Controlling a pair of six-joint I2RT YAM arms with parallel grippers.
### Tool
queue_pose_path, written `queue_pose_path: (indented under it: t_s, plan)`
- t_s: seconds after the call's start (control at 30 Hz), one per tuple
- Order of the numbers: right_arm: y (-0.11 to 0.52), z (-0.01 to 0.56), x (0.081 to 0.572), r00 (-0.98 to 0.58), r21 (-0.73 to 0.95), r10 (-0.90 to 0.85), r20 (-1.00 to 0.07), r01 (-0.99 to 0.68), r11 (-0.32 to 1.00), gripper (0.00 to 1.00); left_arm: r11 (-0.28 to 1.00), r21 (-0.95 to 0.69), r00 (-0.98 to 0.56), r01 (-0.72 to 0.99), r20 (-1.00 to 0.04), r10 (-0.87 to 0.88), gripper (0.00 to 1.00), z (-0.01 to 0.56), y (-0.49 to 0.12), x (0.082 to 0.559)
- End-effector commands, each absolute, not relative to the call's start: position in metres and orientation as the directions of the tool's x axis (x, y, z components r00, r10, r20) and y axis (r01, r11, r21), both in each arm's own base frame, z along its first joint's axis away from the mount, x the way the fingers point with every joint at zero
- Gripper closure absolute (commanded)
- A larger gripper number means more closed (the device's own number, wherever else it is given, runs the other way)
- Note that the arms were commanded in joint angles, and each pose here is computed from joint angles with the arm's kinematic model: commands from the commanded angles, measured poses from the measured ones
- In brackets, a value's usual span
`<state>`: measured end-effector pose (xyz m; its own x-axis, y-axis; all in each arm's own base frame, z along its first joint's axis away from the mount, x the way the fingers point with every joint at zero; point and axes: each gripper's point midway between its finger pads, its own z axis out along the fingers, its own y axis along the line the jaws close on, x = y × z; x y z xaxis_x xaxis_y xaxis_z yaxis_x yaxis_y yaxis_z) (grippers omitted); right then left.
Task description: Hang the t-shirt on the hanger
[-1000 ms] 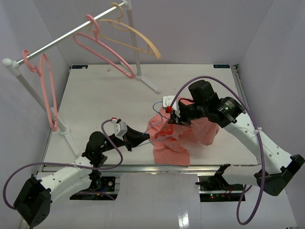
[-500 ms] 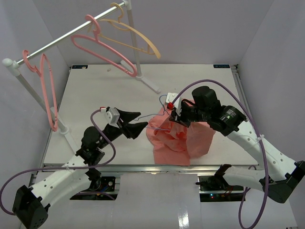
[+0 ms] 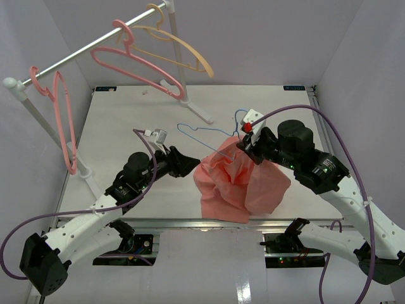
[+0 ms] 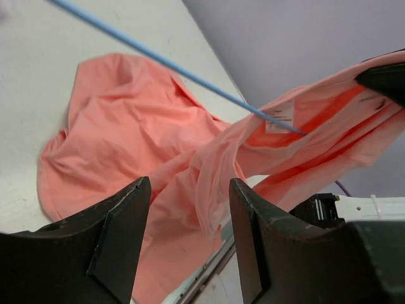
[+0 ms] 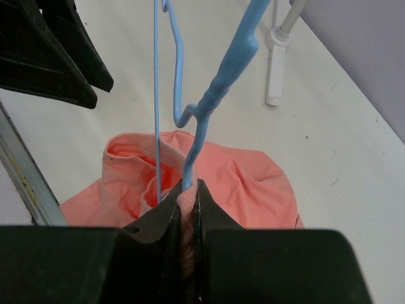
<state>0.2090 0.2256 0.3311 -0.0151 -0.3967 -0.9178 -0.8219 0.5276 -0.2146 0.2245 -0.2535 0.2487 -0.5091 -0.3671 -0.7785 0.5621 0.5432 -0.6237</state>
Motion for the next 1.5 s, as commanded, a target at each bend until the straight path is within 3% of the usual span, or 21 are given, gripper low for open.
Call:
queue_pose_path:
  t_s: [0.0, 0.43, 0.63, 1.03, 1.47]
  plan:
    - [0.224, 0.339, 0.221, -0.037, -0.185, -0.329, -0.944, -0.766, 0.615, 0.92, 0.452, -0.699, -0.58, 0.554, -0.714, -0.392, 0.36, 0.259, -0.27, 0.219]
    - [0.229, 0.33, 0.23, -0.049, -0.149, -0.272, -0.961, -0.736, 0.661, 0.92, 0.445, -0.729, -0.642, 0.52, -0.677, -0.36, 0.34, 0.247, -0.296, 0.229]
    - [0.232, 0.325, 0.233, -0.055, -0.136, -0.257, -0.965, -0.731, 0.669, 0.92, 0.503, -0.724, -0.648, 0.472, -0.671, -0.359, 0.35, 0.232, -0.313, 0.245]
    - [0.231, 0.323, 0.225, -0.049, -0.123, -0.235, -0.971, -0.741, 0.66, 0.92, 0.613, -0.734, -0.596, 0.293, -0.642, -0.482, 0.45, 0.2, -0.296, 0.275]
    - [0.234, 0.311, 0.225, -0.067, -0.112, -0.241, -0.968, -0.746, 0.657, 0.92, 0.544, -0.754, -0.649, 0.369, -0.628, -0.429, 0.45, 0.202, -0.318, 0.263]
